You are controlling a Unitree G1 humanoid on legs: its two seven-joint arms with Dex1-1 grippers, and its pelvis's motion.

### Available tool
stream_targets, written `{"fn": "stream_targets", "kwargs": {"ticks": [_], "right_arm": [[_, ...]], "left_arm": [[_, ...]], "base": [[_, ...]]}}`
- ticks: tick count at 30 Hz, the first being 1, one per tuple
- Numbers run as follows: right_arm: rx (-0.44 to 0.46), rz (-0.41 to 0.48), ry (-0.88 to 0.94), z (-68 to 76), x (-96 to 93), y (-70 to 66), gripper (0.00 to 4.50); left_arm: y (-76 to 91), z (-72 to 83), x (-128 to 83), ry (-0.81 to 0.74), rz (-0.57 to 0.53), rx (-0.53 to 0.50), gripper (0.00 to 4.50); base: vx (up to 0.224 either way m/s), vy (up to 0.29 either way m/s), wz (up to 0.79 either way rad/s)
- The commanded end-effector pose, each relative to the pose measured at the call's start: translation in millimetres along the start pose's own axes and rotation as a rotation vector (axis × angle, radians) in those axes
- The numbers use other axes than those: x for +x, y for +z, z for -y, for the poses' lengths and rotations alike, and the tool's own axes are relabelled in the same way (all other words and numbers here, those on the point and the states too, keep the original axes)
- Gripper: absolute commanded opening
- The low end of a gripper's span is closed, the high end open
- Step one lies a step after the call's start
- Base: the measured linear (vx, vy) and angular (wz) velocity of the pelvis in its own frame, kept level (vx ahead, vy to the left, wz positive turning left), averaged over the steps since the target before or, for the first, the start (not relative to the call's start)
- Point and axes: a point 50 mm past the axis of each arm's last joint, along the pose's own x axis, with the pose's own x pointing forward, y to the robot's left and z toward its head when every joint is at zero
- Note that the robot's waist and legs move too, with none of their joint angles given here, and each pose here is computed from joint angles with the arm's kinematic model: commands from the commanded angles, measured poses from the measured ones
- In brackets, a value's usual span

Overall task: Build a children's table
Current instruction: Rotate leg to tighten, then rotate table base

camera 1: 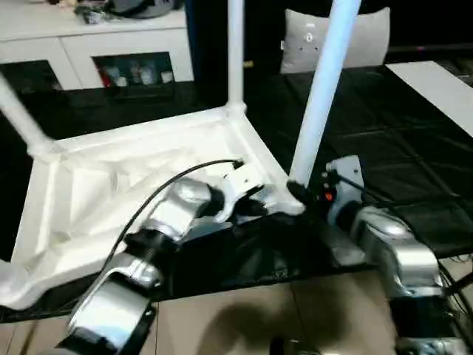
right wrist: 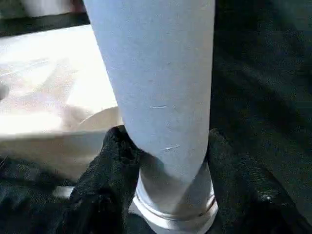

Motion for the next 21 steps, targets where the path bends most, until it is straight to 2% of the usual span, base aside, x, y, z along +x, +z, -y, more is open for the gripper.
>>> {"fn": "stream_targets", "kwargs": {"ticks": [1, 3, 4, 7, 8, 10, 13, 16, 17, 18, 21], "right_arm": [[0.014, -0.070, -0.062, -13.5, 11.7, -12.5, 1.89], [0.015, -0.057, -0.076, -13.4, 12.0, -11.6, 1.89], [0.014, -0.047, -0.079, -13.0, 10.8, -11.1, 2.45], [0.007, -0.007, -0.084, -8.2, 4.6, -7.9, 2.65], [-0.036, 0.014, -0.093, -2.6, -0.5, -6.0, 2.79], [-0.049, 0.053, -0.071, 4.0, -10.0, -3.0, 3.03], [-0.112, 0.050, -0.072, 10.4, -21.6, -3.8, 3.25], [-0.137, 0.076, -0.045, 14.4, -37.8, -3.0, 3.51], [-0.140, 0.093, -0.022, 14.1, -43.2, -1.6, 3.58], [-0.150, 0.106, -0.005, 13.9, -48.7, 0.0, 3.81], [-0.169, 0.120, 0.059, 9.3, -58.8, 4.2, 3.95]], "left_arm": [[38.8, 8.6, 12.4, 0.013, 0.125, 0.069, 0.00], [39.6, 9.3, 13.0, 0.013, 0.129, 0.076, 0.00], [39.1, 9.6, 12.8, 0.012, 0.129, 0.081, 0.00], [36.8, 10.1, 10.7, -0.010, 0.137, 0.121, 0.00], [34.3, 8.9, 9.3, -0.015, 0.139, 0.146, 0.00], [29.5, 6.2, 6.6, -0.020, 0.141, 0.178, 0.00], [26.1, 1.8, 4.4, -0.009, 0.148, 0.206, 0.00], [23.4, -2.3, 0.6, -0.007, 0.166, 0.190, 0.00], [22.7, -3.7, -1.0, -0.006, 0.176, 0.165, 0.43], [22.6, -4.3, -2.9, -0.013, 0.199, 0.137, 0.54], [21.5, -4.0, -7.8, -0.041, 0.239, 0.111, 0.65]], "base": [[0.000, 0.000, 0.00], [0.000, 0.000, 0.00], [0.000, 0.000, 0.00], [0.035, -0.010, 0.03], [0.052, -0.024, 0.03], [0.000, 0.000, 0.00], [0.000, 0.000, 0.00], [0.000, 0.000, 0.00], [0.000, 0.000, 0.00], [0.000, 0.000, 0.00], [0.000, 0.000, 0.00]]}}
